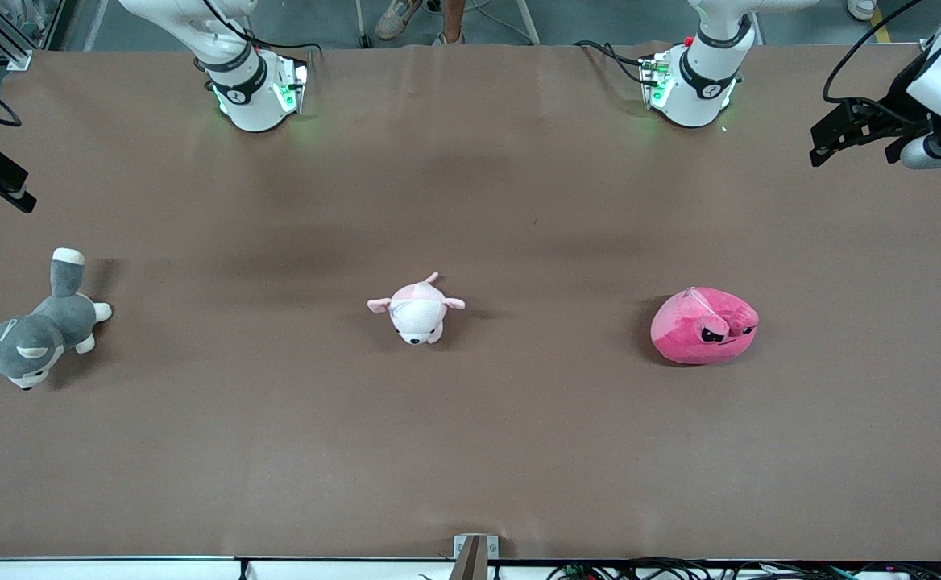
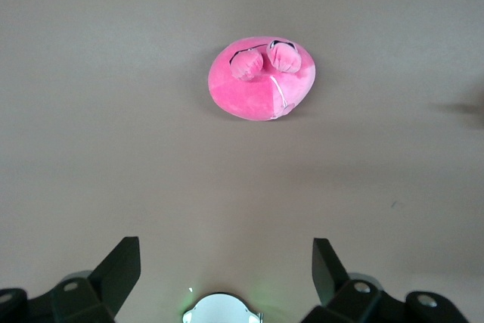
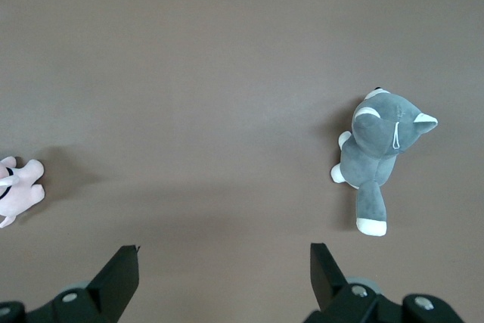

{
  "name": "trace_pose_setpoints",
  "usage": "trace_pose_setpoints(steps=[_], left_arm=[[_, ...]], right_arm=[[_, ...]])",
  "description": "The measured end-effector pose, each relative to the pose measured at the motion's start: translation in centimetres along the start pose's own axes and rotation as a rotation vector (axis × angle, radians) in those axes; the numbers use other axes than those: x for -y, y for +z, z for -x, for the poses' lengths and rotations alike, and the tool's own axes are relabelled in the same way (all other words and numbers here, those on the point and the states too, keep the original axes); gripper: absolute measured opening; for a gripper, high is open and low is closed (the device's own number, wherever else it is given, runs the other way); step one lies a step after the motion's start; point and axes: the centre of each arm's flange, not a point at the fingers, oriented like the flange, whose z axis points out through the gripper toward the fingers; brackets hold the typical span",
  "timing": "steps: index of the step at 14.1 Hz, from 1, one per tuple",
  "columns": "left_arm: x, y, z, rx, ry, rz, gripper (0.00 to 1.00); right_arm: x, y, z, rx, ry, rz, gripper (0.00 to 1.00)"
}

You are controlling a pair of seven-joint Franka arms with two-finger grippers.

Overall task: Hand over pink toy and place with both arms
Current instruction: 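Move the left gripper down toward the pink plush toy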

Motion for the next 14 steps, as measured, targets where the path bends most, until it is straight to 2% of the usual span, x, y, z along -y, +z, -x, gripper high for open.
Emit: trace_pose_setpoints(steps=[7,11,14], left_arm=[[0.0,1.2,-1.0,0.022,0.000,0.000,1.00],[-0.2,5.6,-4.5,0.040,-0.001,0.006,1.00],[0.0,11.0,-6.7,0.026,-0.010,0.013,1.00]], right_arm=[[0.0,0.0,0.0,0.001,0.000,0.001,1.00],[0.0,0.1,0.0,0.002,0.000,0.001,1.00],[0.0,0.1,0.0,0.002,0.001,0.001,1.00]])
